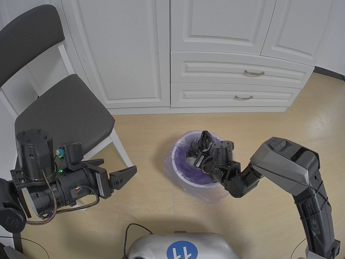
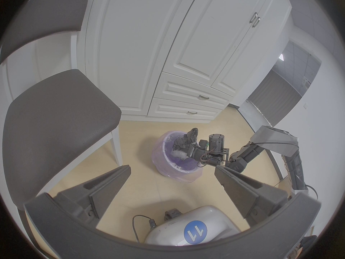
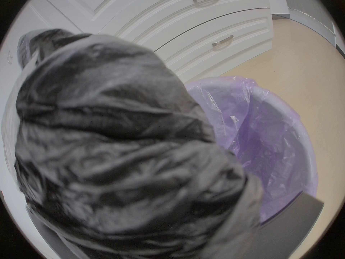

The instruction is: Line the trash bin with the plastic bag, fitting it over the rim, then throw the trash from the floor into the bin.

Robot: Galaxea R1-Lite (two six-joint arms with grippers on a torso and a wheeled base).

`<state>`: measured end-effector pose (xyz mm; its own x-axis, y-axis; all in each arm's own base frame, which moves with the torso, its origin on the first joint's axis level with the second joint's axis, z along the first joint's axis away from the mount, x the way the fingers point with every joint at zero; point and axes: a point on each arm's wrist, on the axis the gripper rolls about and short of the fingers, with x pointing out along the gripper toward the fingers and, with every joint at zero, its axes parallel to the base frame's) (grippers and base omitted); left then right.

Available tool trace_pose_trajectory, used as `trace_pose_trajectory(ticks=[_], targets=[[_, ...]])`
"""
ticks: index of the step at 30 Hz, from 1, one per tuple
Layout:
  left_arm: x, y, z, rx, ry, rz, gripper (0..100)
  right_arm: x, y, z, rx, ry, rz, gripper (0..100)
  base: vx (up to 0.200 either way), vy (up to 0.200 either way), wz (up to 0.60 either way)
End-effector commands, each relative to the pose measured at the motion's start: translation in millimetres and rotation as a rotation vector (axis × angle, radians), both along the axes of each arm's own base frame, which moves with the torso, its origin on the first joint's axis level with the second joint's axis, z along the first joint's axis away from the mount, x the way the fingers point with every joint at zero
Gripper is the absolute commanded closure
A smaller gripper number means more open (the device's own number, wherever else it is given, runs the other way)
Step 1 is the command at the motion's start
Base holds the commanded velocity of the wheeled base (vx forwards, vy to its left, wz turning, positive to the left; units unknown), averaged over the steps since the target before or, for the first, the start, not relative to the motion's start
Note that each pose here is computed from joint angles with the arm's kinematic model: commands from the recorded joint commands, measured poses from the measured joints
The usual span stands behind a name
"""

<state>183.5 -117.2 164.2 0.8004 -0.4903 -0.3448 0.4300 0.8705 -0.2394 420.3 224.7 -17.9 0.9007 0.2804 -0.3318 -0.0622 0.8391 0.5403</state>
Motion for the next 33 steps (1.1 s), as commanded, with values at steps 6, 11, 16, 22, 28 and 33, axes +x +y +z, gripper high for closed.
trace_pose_trajectory(ticks=[6, 11, 16, 22, 28, 33], targets=[[1, -1, -2, 0.005, 0.008, 0.0, 0, 6, -3, -4, 0.015, -0.069, -0.042, 100, 0.0, 0.0, 0.0], [1, -1, -2, 0.004, 0.007, -0.001, 0, 4, -1, -14, -0.018, -0.051, -0.03, 100, 0.0, 0.0, 0.0], [1, -1, -3, 0.006, 0.01, -0.003, 0, 4, -1, -17, -0.027, -0.05, -0.028, 100, 0.0, 0.0, 0.0], [1, -1, -3, 0.006, 0.01, -0.003, 0, 3, 0, -19, -0.026, -0.052, -0.026, 100, 0.0, 0.0, 0.0], [1, -1, -3, 0.006, 0.01, -0.003, 0, 4, 0, -19, -0.027, -0.054, -0.026, 0, 0.0, 0.0, 0.0], [1, -1, -2, 0.005, 0.008, -0.003, 0, 4, 0, -18, -0.026, -0.056, -0.027, 0, 0.0, 0.0, 0.0]])
